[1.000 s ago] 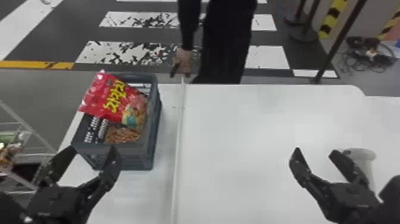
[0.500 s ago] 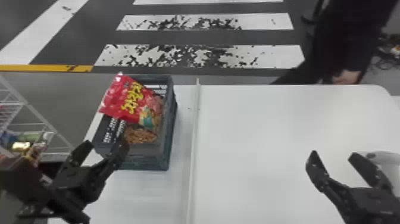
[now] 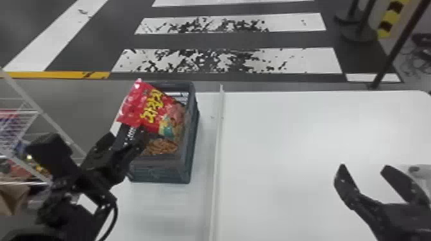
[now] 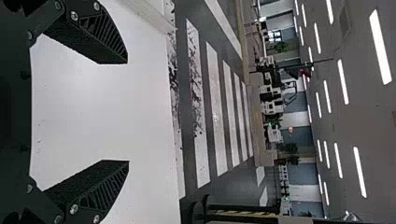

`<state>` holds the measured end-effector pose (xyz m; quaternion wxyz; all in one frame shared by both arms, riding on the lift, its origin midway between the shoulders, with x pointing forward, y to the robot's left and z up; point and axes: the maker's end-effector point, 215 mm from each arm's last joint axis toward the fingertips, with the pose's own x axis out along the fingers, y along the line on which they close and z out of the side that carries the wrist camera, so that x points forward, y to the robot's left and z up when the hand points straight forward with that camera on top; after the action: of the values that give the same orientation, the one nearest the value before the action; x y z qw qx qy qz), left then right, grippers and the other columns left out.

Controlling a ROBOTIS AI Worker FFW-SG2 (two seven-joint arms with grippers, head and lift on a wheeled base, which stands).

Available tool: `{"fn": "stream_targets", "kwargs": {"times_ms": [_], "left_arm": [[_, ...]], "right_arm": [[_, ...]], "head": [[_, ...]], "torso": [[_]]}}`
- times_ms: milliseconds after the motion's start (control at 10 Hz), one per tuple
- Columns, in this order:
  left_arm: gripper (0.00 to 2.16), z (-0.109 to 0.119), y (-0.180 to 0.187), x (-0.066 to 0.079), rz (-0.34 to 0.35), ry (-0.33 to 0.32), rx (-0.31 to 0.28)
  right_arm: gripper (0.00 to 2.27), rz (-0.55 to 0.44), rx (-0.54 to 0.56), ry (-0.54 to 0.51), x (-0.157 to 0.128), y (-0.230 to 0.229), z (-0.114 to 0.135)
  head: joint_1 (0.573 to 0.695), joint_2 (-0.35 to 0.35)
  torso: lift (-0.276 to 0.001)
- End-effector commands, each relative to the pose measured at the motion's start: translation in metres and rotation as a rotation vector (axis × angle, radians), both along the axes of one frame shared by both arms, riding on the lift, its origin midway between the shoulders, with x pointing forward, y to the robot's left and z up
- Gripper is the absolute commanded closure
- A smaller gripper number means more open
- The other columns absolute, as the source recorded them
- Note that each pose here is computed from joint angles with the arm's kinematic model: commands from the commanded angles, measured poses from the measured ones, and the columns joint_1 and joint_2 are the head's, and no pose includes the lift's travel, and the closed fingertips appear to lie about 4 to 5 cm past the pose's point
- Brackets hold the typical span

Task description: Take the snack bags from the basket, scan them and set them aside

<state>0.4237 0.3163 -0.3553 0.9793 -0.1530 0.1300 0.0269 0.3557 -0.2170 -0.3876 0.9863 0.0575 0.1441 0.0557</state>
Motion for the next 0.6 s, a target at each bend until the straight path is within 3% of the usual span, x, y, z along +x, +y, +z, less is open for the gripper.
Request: {"fn": "stream_targets", "kwargs": {"times_ms": [0, 500], "left_arm": [[0.15, -0.012, 0.003, 0.023, 0.005, 0.034, -0.046], [0.14, -0.031, 0.022, 0.061, 0.062, 0.052, -0.099]], "right_arm": [[0.17, 0.014, -0.001, 0.009, -0.003, 0.006, -0.003], [0.17, 0.031, -0.019, 0.041, -0.011, 0.005, -0.014]], "head": [[0.695, 0.144], [0.695, 0.162]], "torso": [[-0.075], [-0.075]]}}
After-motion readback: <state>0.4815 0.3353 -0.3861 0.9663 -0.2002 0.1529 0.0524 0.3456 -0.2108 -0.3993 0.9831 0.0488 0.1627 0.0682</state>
